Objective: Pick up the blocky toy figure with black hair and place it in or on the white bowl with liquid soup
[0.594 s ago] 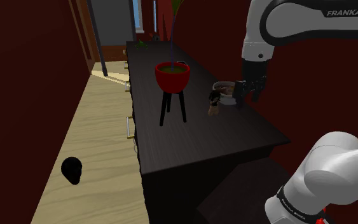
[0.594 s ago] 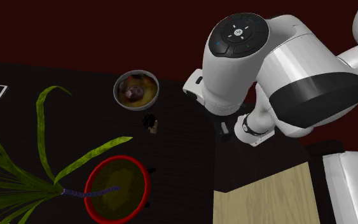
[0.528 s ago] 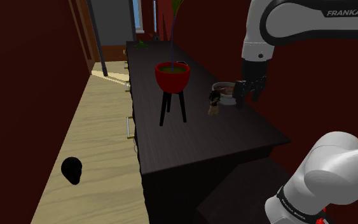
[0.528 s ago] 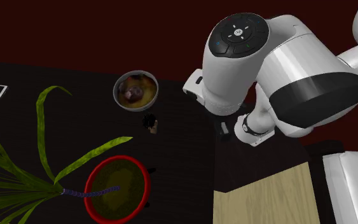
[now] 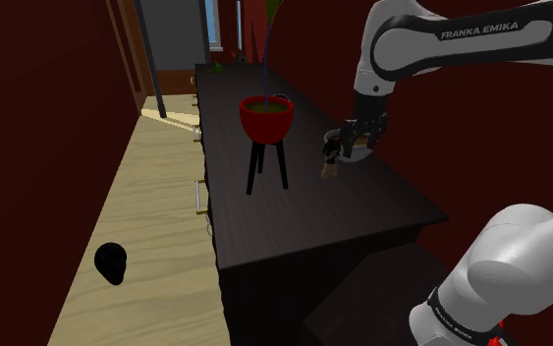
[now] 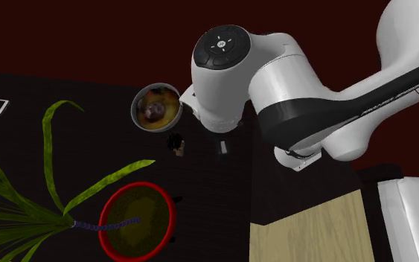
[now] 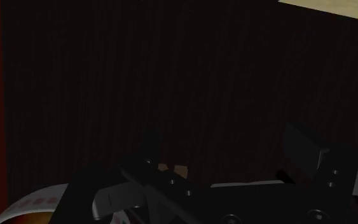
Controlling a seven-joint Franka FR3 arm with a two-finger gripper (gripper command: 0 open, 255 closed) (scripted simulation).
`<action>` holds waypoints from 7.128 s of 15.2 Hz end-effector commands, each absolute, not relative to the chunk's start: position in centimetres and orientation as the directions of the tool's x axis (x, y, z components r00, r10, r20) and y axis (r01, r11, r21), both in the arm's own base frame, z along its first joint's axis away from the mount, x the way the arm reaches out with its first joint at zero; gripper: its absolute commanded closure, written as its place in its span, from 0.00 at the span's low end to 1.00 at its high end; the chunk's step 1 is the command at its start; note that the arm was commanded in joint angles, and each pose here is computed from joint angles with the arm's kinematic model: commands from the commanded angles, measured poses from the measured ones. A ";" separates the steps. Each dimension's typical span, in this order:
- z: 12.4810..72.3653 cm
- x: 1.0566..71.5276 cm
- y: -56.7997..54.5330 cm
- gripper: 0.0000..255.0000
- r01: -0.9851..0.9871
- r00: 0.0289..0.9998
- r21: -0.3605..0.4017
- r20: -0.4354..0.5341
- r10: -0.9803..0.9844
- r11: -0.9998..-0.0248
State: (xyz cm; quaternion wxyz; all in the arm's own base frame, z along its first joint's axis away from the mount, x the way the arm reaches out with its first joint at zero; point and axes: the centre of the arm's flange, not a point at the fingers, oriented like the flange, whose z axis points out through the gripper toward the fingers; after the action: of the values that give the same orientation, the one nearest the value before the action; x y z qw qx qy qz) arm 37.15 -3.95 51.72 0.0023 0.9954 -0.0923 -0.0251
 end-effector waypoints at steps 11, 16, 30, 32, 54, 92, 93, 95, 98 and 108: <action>49.1 47.5 -10.5 0.00 -0.267 0.960 0.012 0.097 -0.264 -0.964; 46.4 47.7 -10.6 0.00 -0.267 0.960 0.012 0.097 -0.264 -0.964; 45.1 47.9 -10.7 1.00 -0.267 0.960 0.012 0.097 -0.264 -0.964; 45.1 47.9 -10.7 1.00 -0.267 0.960 0.012 0.097 -0.264 -0.964; 54.6 47.9 -10.7 1.00 -0.267 0.960 0.012 0.097 -0.264 -0.964; 62.5 49.8 -27.5 1.00 -0.267 0.960 0.012 0.097 -0.264 -0.964; 62.0 49.8 -27.5 1.00 -0.267 0.960 0.012 0.097 -0.264 -0.964; 60.9 49.8 -27.5 1.00 -0.267 0.960 0.012 0.097 -0.264 -0.964; 59.3 49.8 -27.5 1.00 -0.267 0.960 0.012 0.097 -0.264 -0.964; 55.4 49.8 -27.5 1.00 -0.267 0.960 0.012 0.097 -0.264 -0.964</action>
State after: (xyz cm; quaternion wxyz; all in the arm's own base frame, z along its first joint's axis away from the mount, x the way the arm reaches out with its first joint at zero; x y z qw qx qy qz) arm 49.84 -27.48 55.48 0.0123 0.9898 -0.1342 0.0471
